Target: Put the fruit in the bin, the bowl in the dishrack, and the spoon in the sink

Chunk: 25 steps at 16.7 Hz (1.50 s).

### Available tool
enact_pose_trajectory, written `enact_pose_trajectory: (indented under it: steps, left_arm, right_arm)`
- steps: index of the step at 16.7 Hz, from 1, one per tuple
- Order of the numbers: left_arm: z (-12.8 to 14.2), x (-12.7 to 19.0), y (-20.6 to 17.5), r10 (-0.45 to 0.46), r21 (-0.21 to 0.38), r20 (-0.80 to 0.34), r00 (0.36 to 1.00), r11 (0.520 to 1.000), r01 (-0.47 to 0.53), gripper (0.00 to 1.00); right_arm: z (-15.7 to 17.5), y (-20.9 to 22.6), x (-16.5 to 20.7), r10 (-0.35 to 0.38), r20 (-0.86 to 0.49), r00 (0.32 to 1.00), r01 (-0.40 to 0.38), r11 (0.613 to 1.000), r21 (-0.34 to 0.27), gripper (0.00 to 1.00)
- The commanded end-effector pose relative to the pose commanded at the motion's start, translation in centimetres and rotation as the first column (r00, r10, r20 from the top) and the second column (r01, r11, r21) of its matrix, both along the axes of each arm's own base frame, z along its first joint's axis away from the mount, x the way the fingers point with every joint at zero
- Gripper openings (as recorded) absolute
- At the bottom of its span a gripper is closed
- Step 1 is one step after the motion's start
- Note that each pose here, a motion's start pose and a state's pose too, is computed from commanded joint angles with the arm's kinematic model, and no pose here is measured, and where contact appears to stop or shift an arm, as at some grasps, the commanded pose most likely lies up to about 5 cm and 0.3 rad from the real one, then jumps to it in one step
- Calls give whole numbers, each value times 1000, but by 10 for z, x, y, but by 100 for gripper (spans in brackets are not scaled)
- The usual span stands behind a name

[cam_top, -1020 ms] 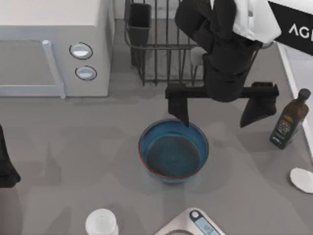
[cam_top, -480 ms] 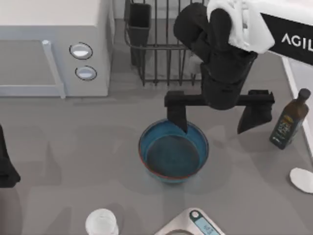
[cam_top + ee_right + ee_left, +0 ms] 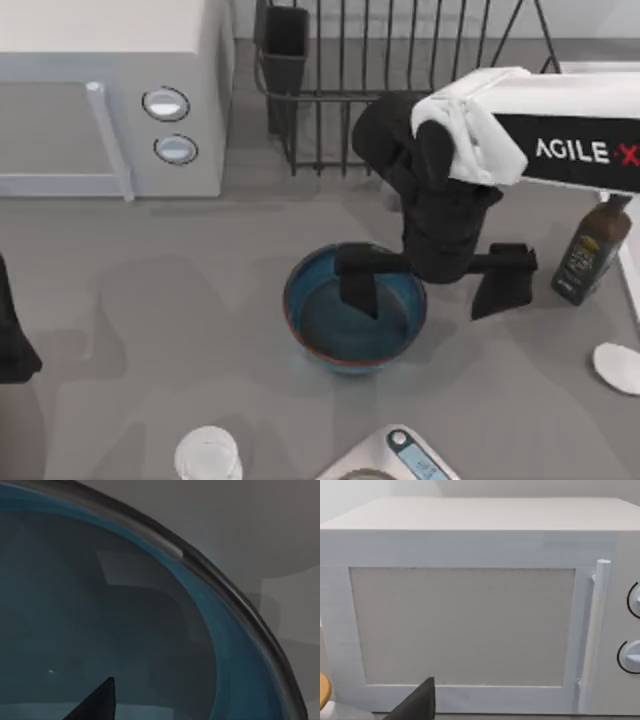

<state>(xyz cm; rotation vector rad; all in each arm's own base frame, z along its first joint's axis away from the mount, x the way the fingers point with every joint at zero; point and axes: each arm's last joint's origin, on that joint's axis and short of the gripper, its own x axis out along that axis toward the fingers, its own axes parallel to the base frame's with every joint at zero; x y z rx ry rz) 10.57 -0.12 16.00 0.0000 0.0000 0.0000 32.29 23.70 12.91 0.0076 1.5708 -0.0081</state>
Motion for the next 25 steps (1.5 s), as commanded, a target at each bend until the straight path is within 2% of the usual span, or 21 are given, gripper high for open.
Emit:
enact_pose_trajectory:
  steps: [3,16,25]
  left_arm:
    - [0,0,0,0,0,0,1000,1000,0,100]
    - [0,0,0,0,0,0,1000,1000,0,100]
    - [0,0,0,0,0,0,1000,1000,0,100]
  right_arm:
    - [0,0,0,0,0,1000,0,1000,0,100]
    - [0,0,0,0,0,1000,0,1000,0,2]
    - [1,-1,0,-2,2,1000,2,1000,1,0]
